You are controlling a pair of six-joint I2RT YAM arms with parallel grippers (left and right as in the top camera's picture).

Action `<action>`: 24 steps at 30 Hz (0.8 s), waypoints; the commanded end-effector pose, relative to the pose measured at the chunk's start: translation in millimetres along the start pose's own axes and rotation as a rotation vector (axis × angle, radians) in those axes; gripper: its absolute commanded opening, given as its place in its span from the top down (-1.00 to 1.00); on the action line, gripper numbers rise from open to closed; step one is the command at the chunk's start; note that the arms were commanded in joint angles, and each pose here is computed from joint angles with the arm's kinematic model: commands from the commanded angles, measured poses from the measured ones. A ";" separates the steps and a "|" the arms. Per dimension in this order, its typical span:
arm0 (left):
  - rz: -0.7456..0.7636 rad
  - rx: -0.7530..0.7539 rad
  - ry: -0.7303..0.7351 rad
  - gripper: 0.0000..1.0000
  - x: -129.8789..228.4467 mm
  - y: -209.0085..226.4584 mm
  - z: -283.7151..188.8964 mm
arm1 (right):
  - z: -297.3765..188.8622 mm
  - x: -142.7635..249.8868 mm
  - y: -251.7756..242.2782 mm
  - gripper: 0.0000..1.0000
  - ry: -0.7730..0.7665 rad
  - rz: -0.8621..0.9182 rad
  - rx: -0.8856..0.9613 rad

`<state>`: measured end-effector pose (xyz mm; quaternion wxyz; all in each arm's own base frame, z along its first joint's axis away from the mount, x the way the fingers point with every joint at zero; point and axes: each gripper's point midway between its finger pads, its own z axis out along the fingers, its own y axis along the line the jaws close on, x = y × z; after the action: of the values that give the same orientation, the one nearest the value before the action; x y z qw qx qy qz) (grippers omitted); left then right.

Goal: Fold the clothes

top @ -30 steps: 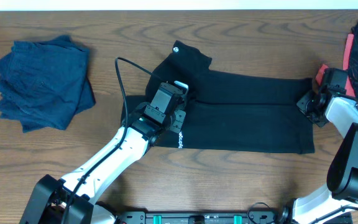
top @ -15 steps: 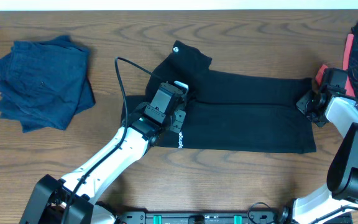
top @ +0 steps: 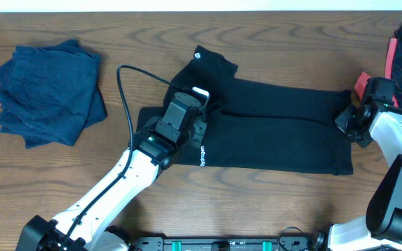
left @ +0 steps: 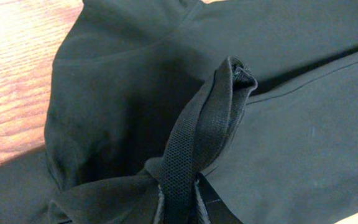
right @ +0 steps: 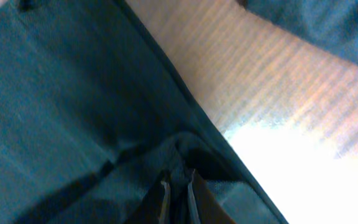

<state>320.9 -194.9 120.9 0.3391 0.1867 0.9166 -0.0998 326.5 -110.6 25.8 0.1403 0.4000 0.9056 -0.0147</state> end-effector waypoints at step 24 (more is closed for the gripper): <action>-0.116 -0.051 -0.015 0.71 -1.2 29.6 -45.9 | -75.7 43.1 -28.6 0.97 0.114 -0.092 -0.012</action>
<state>308.6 -157.4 149.3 0.3455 0.1403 0.9231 -0.0938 263.7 -95.4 66.7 0.0759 0.3731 0.9246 -0.0102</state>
